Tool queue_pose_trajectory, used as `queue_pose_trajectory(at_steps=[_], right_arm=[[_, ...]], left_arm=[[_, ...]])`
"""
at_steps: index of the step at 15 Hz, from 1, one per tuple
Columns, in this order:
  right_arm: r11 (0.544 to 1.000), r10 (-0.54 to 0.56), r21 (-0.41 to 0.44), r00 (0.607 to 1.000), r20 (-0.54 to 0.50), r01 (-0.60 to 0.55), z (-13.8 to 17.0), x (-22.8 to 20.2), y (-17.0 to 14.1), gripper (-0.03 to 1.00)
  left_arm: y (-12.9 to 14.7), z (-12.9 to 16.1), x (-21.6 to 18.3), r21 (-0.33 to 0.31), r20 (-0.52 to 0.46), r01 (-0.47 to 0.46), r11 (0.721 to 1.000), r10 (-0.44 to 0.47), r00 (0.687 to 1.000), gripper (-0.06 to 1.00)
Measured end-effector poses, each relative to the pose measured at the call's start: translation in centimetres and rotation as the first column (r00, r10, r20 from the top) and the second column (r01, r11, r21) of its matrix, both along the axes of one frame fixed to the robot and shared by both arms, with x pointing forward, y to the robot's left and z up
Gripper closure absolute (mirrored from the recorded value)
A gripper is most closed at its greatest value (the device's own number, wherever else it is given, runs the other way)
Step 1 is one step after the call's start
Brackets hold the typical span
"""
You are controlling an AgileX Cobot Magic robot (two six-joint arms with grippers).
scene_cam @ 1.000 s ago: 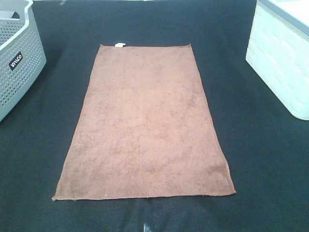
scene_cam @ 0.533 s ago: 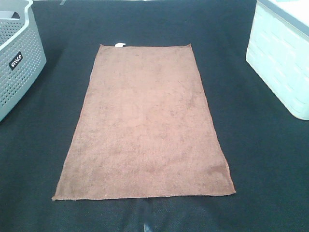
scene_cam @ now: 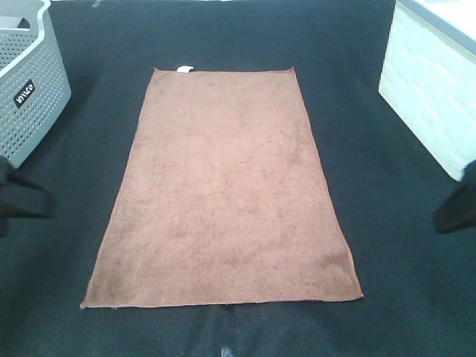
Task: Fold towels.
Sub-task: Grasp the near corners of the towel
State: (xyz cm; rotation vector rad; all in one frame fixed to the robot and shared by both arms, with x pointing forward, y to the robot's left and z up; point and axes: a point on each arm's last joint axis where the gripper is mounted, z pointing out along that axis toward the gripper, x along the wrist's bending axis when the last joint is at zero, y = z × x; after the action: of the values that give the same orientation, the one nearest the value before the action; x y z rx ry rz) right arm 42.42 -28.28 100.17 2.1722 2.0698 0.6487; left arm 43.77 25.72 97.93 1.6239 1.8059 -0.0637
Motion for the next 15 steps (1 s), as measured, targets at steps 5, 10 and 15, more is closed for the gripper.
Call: queue_pose_trajectory(at_steps=[5, 10, 15], right_arm=[[0.988, 0.05, 0.148, 0.997, -0.062, -0.041, -4.1, 3.5, 1.2, 0.13], [0.971, 0.068, 0.234, 0.991, -0.111, -0.041, -8.1, 5.6, 1.8, 0.16], [0.969, 0.144, 0.221, 0.981, -0.129, -0.113, -11.4, 6.3, 4.4, 0.21]], left_arm=[[-0.8, -5.3, 2.7, -0.088, -0.114, 0.034, 0.996, -0.044, 0.993, 0.21], [-0.8, -9.2, 3.9, -0.095, -0.185, 0.003, 0.996, -0.021, 0.983, 0.21], [-0.9, -11.7, 4.3, -0.104, -0.207, -0.009, 0.994, -0.013, 0.978, 0.21]])
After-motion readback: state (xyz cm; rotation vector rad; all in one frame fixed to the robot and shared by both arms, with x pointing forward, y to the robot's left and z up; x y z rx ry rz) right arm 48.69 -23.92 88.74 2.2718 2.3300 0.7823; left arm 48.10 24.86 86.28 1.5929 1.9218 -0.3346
